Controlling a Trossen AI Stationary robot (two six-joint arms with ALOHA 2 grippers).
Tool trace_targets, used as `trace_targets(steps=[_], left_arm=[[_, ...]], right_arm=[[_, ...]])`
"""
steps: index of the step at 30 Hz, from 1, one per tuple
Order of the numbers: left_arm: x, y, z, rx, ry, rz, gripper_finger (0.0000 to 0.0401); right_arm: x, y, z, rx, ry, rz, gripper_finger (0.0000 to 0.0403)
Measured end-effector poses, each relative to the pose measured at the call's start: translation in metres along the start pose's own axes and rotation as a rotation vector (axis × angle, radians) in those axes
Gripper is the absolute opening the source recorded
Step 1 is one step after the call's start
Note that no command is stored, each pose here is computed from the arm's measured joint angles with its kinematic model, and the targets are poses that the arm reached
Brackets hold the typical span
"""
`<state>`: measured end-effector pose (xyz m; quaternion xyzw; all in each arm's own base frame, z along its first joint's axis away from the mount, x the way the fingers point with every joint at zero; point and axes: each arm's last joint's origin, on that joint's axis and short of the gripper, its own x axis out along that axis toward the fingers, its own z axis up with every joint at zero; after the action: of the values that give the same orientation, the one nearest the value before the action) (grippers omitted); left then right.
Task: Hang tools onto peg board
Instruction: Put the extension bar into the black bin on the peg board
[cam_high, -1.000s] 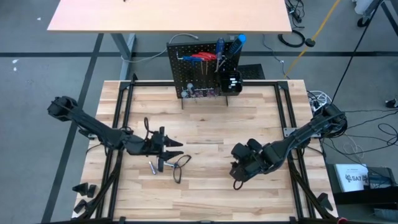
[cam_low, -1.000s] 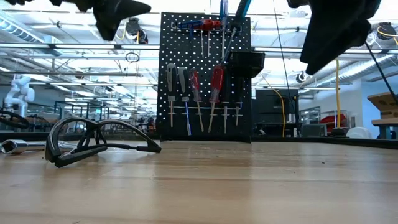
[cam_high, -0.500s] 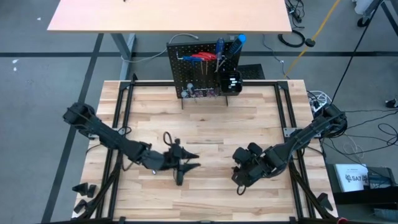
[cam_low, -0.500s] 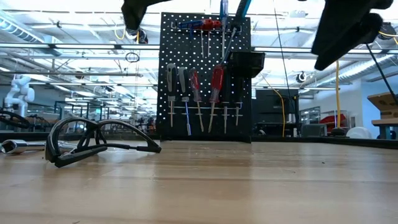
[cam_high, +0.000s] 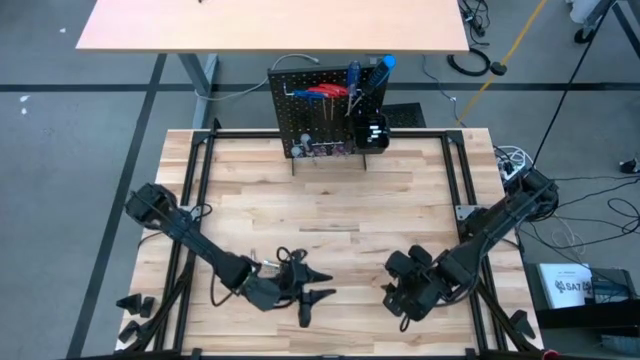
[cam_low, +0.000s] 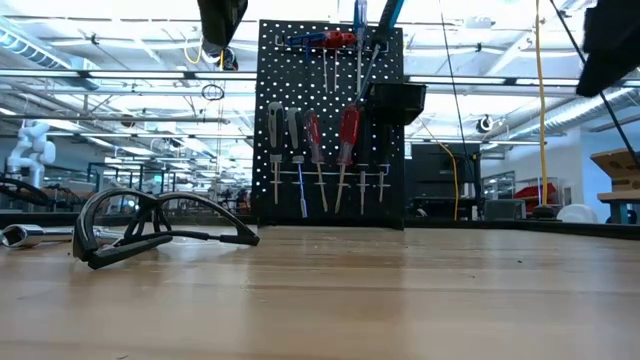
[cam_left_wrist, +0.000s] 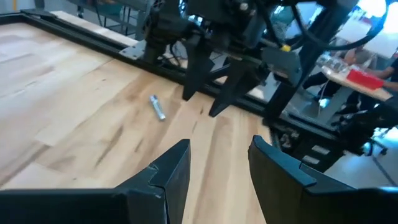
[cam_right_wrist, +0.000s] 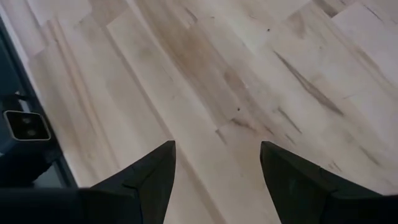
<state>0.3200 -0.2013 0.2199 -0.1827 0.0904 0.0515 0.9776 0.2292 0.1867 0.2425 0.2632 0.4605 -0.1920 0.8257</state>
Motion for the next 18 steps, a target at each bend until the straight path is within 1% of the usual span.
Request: trace_targets(steps=[4, 10, 13, 18], left_arm=[[0.003, -0.013, -0.003, -0.016, -0.025, -0.013, 0.0164], [0.006, -0.028, -0.005, -0.021, -0.043, -0.009, 0.0164], [0.008, -0.030, -0.009, -0.016, -0.044, 0.001, 0.0164], [0.011, -0.031, -0.014, -0.049, -0.046, 0.018, 0.0164]], right_arm=[[-0.003, 0.002, -0.009, 0.024, -0.020, 0.008, 0.0224], [-0.004, 0.000, -0.025, 0.061, -0.013, 0.005, 0.0224], [-0.002, -0.003, -0.031, 0.088, -0.008, -0.003, 0.0224], [0.002, -0.009, -0.039, 0.112, -0.006, -0.025, 0.0224]])
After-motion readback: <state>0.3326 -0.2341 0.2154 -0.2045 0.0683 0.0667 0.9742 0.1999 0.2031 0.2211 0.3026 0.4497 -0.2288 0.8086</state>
